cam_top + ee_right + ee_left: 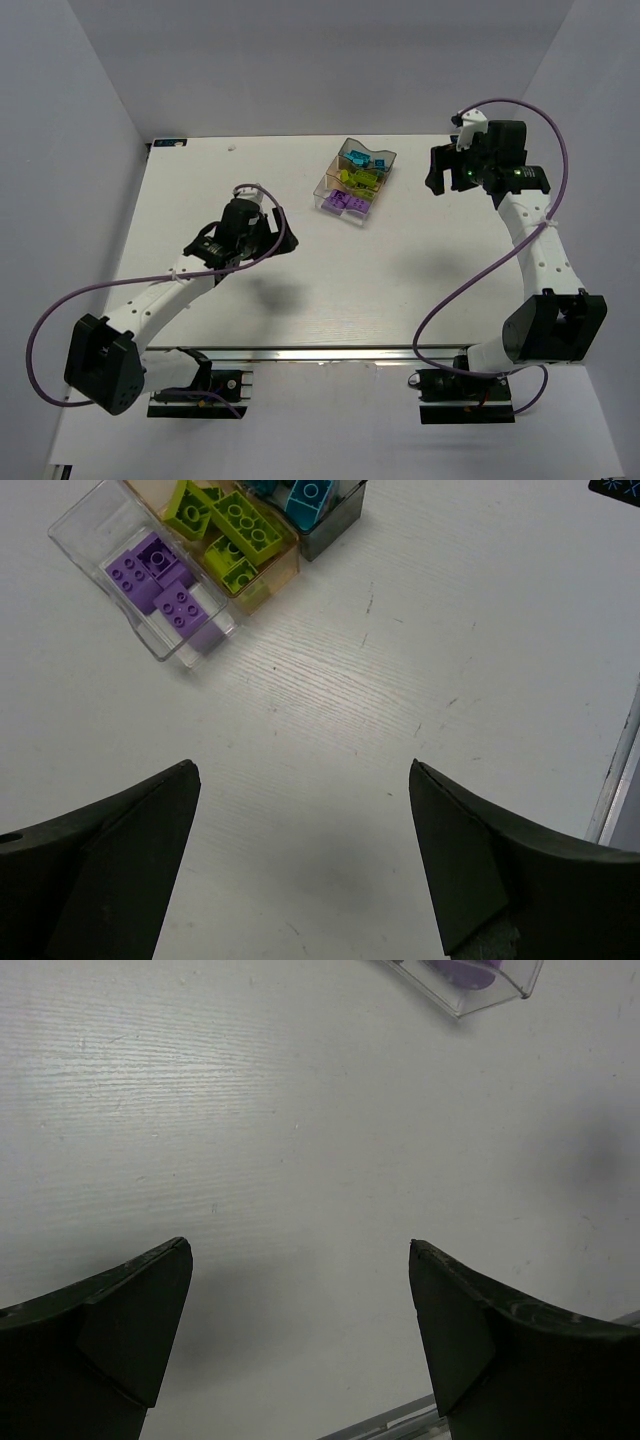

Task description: Sort the legos into containers by color

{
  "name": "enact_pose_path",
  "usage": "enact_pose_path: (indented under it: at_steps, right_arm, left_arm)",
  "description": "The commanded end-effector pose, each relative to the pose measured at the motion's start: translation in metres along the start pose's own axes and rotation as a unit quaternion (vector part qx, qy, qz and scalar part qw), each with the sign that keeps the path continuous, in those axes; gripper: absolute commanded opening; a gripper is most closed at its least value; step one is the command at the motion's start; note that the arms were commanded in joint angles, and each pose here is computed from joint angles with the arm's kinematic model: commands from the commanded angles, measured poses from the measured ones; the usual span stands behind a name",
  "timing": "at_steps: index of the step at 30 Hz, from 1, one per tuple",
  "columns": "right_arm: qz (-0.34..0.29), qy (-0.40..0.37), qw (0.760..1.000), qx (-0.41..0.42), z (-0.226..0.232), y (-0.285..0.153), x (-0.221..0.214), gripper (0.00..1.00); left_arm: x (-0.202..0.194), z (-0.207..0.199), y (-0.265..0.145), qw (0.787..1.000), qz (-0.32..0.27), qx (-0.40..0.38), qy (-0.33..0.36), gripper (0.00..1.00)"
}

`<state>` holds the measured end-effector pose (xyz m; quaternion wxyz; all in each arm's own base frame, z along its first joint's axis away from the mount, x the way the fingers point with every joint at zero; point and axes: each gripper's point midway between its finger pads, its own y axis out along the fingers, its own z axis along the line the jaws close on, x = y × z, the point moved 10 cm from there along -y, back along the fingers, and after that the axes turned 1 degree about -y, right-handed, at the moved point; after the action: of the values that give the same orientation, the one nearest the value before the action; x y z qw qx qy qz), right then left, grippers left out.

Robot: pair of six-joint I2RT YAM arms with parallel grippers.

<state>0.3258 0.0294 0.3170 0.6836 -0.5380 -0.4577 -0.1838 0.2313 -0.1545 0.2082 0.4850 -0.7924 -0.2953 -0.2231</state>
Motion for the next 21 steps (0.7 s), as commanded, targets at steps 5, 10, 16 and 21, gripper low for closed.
enact_pose_path:
  at_steps: [5,10,16,21]
  right_arm:
    - [-0.069,0.009,0.997,-0.042,0.0,-0.012,0.008,0.89]
    - [-0.072,0.028,0.994,-0.084,-0.001,-0.02,0.001,0.89]
    - [-0.043,0.022,0.995,-0.092,0.001,-0.028,-0.011,0.89]
    - [-0.046,0.028,0.996,-0.067,0.01,-0.036,-0.017,0.89]
  left_arm:
    - [0.026,-0.015,-0.029,0.997,-0.069,-0.033,-0.025,0.98]
    - [0.035,-0.021,-0.04,0.995,-0.086,-0.043,-0.027,0.98]
    - [0.028,-0.018,-0.048,0.993,-0.096,-0.058,-0.035,0.98]
    - [0.029,-0.018,-0.052,0.992,-0.104,-0.064,-0.021,0.98]
